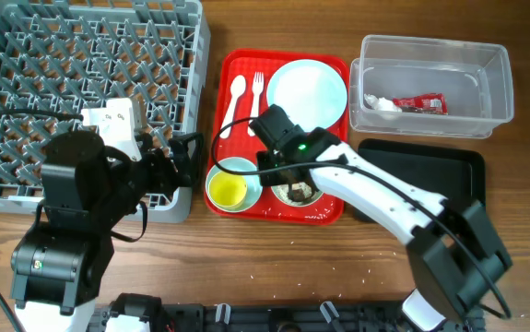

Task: Sort waste into correct bins and load items into the dishwasher rack
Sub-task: 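Grasp the rim of the green bowl of rice with the right gripper, then tip the green bowl over the black tray to dump the rice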

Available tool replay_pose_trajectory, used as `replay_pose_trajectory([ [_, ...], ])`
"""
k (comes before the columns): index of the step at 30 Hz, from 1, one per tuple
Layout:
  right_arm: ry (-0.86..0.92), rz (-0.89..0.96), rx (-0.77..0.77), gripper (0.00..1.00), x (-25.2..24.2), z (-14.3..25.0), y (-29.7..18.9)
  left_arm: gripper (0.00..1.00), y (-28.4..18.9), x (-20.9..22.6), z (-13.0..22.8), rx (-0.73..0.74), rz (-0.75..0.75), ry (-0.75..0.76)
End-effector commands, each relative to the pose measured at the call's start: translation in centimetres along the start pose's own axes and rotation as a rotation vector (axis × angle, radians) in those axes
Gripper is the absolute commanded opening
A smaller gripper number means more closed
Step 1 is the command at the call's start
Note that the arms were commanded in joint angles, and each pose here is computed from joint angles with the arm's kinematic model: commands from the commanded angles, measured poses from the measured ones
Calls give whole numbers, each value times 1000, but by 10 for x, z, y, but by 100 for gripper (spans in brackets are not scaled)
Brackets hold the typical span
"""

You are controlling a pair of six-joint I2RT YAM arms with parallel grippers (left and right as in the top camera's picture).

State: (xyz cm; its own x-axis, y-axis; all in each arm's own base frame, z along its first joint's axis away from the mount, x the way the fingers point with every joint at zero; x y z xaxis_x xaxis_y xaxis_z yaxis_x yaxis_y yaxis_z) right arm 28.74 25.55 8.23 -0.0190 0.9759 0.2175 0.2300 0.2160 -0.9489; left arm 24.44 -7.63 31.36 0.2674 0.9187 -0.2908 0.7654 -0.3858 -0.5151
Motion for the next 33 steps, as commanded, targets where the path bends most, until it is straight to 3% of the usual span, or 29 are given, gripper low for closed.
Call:
replay_pose_trajectory([
  [1,22,10,60,34,-2,8,25,100,-5,-6,-6,-20,22,29],
  [8,83,116,71,4,-26,7,31,100,-5,-6,-6,-20,22,29],
  [12,95,75,51,5,-27,-1,10,100,-5,-6,-6,-20,22,29],
  [17,62,-160,-37,4,-13,-15,-76,100,-5,-6,-6,-20,22,29],
  [20,74,-181,-80,4,-42,-18,-120,100,-5,-6,-6,-20,22,29],
  [24,101,-200,-22,4,-84,-9,-133,100,-5,-6,-6,-20,22,29],
  [29,132,-602,38,5,-106,-5,-131,100,-5,-6,-6,-20,22,29],
  [33,241,-814,-63,4,-158,-2,-134,100,-5,-6,-6,-20,22,29],
])
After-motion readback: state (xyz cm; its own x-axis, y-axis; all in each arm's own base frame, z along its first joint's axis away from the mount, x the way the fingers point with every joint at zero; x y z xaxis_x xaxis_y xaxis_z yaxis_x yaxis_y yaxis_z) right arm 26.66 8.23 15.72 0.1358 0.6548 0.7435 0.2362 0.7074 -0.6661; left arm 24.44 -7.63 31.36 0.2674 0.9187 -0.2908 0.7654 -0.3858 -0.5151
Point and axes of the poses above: each gripper's point midway between its finger pads, its own y axis out along the fingers, its own x axis along the line the jaws close on, z = x × y, the point moved 3 cm from there along -y, back along the fingers, and after that the axes turned 10 degrees about y, right-handed, at the moved point
